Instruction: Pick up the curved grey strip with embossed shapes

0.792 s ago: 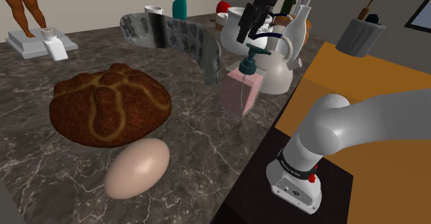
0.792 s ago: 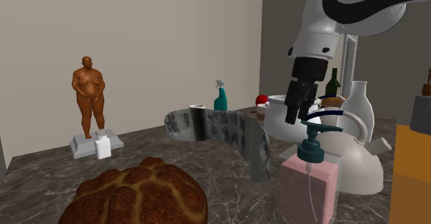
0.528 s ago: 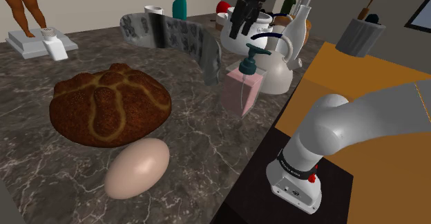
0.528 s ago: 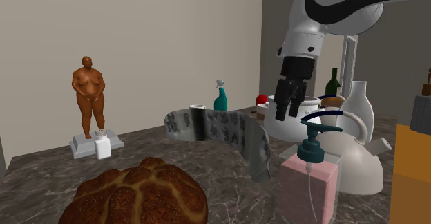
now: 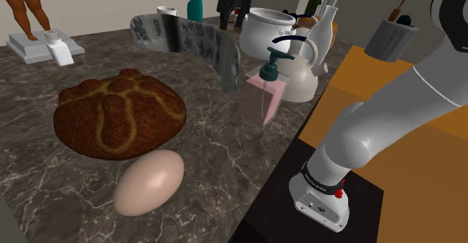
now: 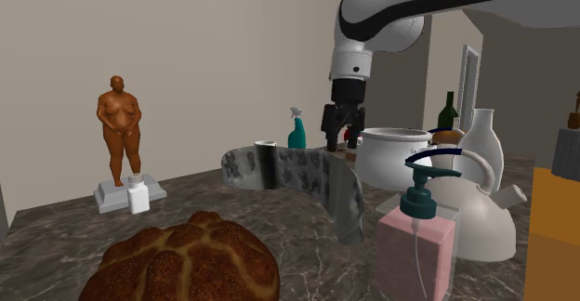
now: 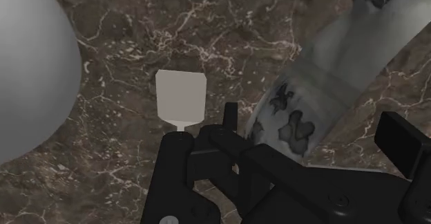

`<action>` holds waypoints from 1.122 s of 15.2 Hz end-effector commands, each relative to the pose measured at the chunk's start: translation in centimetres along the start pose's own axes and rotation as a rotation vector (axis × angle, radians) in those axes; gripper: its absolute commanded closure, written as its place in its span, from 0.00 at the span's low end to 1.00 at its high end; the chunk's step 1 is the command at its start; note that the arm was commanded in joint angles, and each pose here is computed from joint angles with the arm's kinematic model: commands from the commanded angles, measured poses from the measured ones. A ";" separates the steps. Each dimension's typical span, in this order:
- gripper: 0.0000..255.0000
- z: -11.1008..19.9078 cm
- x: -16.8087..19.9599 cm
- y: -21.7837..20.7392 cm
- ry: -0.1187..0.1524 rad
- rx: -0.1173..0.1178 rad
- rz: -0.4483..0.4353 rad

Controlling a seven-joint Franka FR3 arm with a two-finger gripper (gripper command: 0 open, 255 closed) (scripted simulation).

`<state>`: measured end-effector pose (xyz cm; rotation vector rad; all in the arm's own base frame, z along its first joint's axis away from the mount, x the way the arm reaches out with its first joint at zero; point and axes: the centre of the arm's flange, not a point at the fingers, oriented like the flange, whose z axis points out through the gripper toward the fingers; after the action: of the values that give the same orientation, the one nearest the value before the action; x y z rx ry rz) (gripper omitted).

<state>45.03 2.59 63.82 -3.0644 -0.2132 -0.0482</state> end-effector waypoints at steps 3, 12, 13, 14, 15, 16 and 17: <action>0.00 0.1 5.8 0.0 -0.043 -0.002 0.000; 0.00 2.7 11.7 0.3 -0.085 -0.004 0.000; 0.00 3.2 11.7 0.3 -0.085 -0.004 0.000; 0.00 3.8 11.7 0.4 -0.085 -0.004 0.000; 0.00 4.6 11.7 0.4 -0.085 -0.004 0.000; 0.00 4.6 11.7 0.4 -0.085 -0.004 0.000; 0.00 4.6 11.7 0.4 -0.085 -0.004 0.000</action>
<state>56.78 4.12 59.82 -3.0731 -0.2187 0.0834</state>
